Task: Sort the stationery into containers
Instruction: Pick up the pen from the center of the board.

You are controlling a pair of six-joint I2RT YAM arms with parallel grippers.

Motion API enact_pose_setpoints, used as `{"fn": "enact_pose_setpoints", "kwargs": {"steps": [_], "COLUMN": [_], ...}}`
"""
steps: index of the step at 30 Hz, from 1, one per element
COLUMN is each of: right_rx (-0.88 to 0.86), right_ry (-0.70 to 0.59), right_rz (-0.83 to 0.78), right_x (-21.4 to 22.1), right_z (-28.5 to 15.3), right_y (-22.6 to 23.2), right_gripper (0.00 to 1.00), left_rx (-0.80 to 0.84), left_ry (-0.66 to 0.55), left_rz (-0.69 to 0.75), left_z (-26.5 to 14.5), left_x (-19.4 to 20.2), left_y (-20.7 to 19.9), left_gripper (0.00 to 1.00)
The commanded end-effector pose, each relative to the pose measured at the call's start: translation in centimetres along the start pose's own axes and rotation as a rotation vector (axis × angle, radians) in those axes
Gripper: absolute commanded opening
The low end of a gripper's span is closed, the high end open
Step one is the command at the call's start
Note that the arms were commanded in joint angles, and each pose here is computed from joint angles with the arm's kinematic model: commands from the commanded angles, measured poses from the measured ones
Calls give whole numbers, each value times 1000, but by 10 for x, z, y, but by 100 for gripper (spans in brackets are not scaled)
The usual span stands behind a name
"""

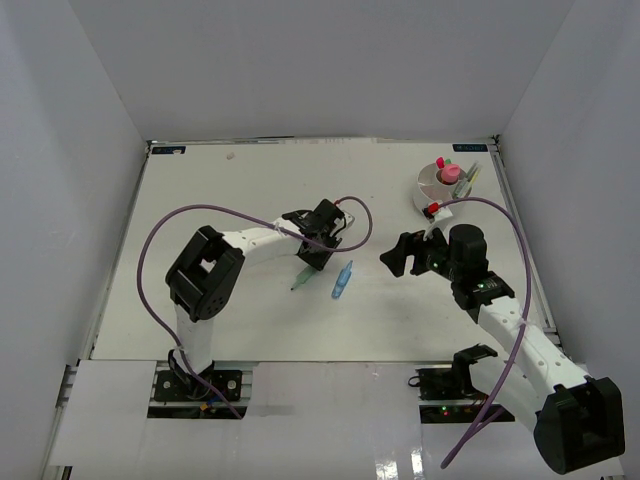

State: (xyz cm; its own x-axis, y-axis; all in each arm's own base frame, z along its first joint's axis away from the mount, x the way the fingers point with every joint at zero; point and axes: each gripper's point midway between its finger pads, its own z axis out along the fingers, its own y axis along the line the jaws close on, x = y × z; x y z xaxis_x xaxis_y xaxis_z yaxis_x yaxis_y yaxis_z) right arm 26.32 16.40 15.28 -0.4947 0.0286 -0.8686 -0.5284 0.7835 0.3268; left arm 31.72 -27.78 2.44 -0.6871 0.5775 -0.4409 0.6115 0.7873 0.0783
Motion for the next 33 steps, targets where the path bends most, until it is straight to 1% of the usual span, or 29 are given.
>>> {"fn": "enact_pose_setpoints", "kwargs": {"steps": [1,3,5,7,9,11,14,16,17,19,25,26,28,33], "right_rx": [-4,-13,-23,-26,-37,-61,-112,-144,-165,-188,-260,-268,-302,-362], "right_ry": [-32,-29,-33,-34,-34,-36,-42,-57,-57,-58,-67,-65,-66,-71], "right_rz": [-26,-24,-22,-21,-19,-11,13,22,27,40,77,86,103,125], "right_x": [-9,-9,-11,-12,-15,-16,-19,-22,-22,-22,-22,-22,-22,-19], "right_z": [-2,-2,-3,-3,-4,-4,-5,-5,-5,-3,6,7,12,26], "right_y": [0,2,4,6,8,13,24,30,34,39,59,61,71,95], "right_gripper": [87,87,87,87,87,87,87,87,87,87,86,86,86,86], "left_rx": [5,7,17,26,34,40,47,47,54,56,142,150,173,195], "left_ry": [40,11,-27,-93,-151,-240,-343,-385,-443,-512,-705,-706,-767,-814], "left_rz": [-9,-17,-28,-44,-59,-89,-129,-151,-169,-186,-224,-228,-255,-331], "left_z": [-4,-11,-20,-38,-52,-74,-103,-114,-129,-144,-191,-189,-205,-212], "left_x": [8,-2,-13,-32,-47,-67,-85,-88,-97,-106,-115,-110,-114,-109], "left_y": [-1,-1,-2,-2,-2,-1,2,4,6,9,5,5,5,8], "left_gripper": [39,34,33,31,31,31,32,33,33,33,33,33,33,33]}}
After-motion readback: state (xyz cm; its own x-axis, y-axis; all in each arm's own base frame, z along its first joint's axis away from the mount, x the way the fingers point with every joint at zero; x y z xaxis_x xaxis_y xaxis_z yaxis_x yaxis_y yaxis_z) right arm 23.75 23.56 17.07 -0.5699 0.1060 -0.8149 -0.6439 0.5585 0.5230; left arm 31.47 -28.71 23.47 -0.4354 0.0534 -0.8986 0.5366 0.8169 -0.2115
